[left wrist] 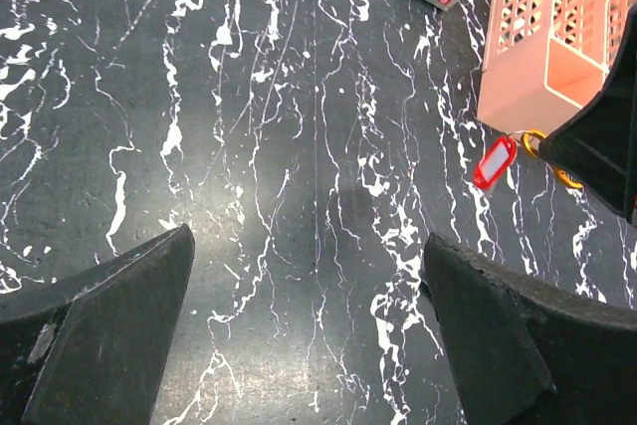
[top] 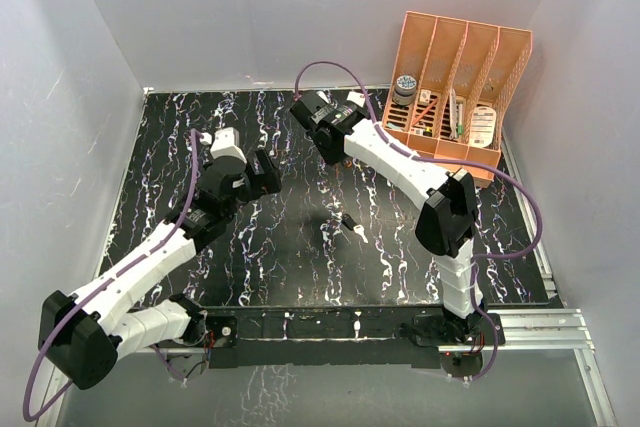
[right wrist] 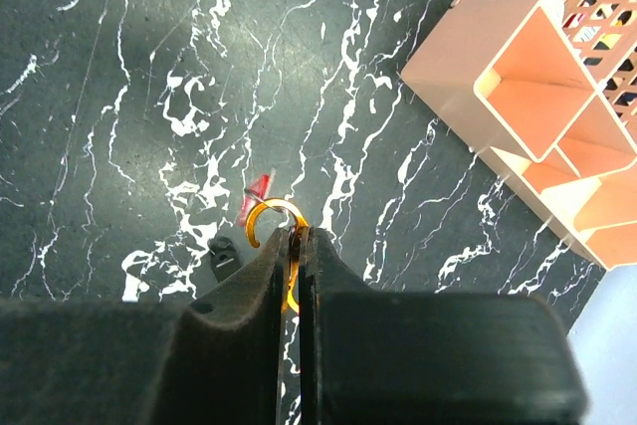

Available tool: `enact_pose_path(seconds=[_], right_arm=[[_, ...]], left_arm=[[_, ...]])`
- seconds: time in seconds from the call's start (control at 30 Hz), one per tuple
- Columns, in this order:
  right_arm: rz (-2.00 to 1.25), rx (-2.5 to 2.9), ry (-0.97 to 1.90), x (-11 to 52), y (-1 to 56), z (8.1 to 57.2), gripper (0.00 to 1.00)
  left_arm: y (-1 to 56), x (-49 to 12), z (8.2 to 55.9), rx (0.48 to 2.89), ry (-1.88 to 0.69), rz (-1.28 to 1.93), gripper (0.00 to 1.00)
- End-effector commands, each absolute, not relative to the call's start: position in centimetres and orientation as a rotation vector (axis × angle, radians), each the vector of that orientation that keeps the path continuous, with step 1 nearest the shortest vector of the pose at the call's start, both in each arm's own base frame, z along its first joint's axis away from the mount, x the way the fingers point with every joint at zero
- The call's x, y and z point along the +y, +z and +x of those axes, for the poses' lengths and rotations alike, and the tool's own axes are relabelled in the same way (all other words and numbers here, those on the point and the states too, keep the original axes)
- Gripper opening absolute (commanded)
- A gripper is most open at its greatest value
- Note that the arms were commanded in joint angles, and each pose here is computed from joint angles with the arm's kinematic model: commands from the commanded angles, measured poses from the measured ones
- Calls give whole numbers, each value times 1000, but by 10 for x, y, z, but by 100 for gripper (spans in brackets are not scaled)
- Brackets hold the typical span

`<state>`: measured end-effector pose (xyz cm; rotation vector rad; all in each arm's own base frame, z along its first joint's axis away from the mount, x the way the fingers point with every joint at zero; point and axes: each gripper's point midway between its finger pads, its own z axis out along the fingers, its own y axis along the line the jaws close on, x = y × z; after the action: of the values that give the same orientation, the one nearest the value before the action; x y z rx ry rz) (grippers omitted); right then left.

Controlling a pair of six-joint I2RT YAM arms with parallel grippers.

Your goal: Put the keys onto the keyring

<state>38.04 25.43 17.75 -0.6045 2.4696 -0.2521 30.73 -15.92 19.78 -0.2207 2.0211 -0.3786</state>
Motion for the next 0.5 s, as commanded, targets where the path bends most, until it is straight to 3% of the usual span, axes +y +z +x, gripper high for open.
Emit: enact_pose_path(seconds=[0.0, 0.47], right_arm=[[-575, 2442, -230, 247, 195, 377, 0], [-564, 2470, -157, 245, 190, 372, 0]], left_arm=[[194, -168, 302, 2019, -449, -174, 99], [166, -193, 277, 2065, -620, -168, 95]])
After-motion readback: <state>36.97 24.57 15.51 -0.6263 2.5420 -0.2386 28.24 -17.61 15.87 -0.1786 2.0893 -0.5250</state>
